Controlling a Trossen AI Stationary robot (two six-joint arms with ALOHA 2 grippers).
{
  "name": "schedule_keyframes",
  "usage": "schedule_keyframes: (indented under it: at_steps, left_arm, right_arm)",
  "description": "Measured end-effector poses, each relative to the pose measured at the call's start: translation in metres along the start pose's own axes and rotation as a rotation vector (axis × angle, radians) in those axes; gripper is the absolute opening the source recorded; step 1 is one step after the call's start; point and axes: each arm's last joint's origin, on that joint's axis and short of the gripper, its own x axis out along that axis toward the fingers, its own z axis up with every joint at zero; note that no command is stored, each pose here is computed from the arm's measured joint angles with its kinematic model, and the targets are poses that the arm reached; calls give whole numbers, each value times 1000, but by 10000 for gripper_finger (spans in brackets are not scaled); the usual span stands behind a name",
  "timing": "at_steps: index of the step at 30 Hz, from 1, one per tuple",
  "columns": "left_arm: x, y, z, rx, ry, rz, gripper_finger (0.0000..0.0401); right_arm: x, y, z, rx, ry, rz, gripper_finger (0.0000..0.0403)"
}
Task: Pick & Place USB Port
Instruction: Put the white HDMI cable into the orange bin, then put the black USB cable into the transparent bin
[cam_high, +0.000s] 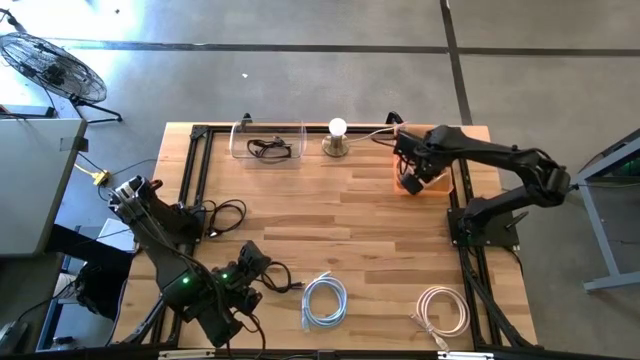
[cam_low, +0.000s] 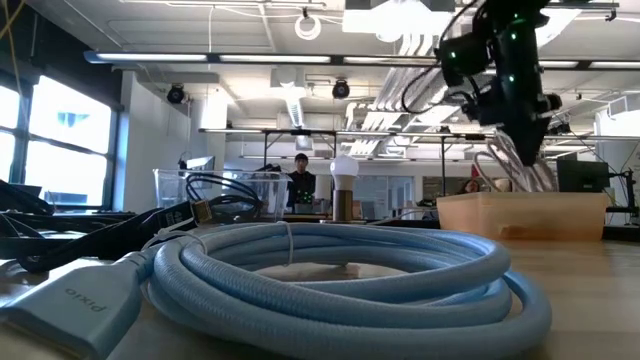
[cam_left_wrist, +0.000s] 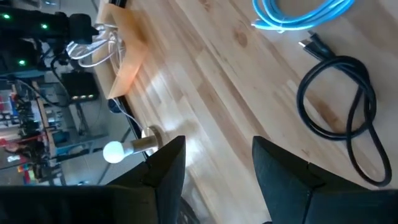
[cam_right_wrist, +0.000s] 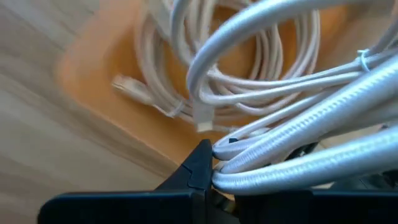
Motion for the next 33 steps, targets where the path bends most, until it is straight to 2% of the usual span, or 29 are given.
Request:
schedule_keyframes:
  at_steps: [6, 14, 20, 26, 30, 33]
  left_arm:
    - [0, 0, 0, 5, 0, 4, 179]
    - [0, 0, 0, 7, 0, 6, 179]
    - [0, 0, 0, 7, 0, 6, 179]
    - [0, 0, 0, 4, 0, 6, 179]
    - [3, -3, -2, 7, 18, 6, 179]
    - [10, -10, -9, 7, 72, 7, 179]
  right_arm:
    - [24, 3, 2, -52, -48, 26, 40]
    - [28, 8, 12, -62, -158, 74, 165]
    - [27, 8, 13, -60, -174, 50, 223]
    - [17, 5, 14, -67, -163, 27, 239]
    - [-6, 0, 18, -53, -205, 11, 236]
    - [-28, 0, 18, -60, -264, 55, 236]
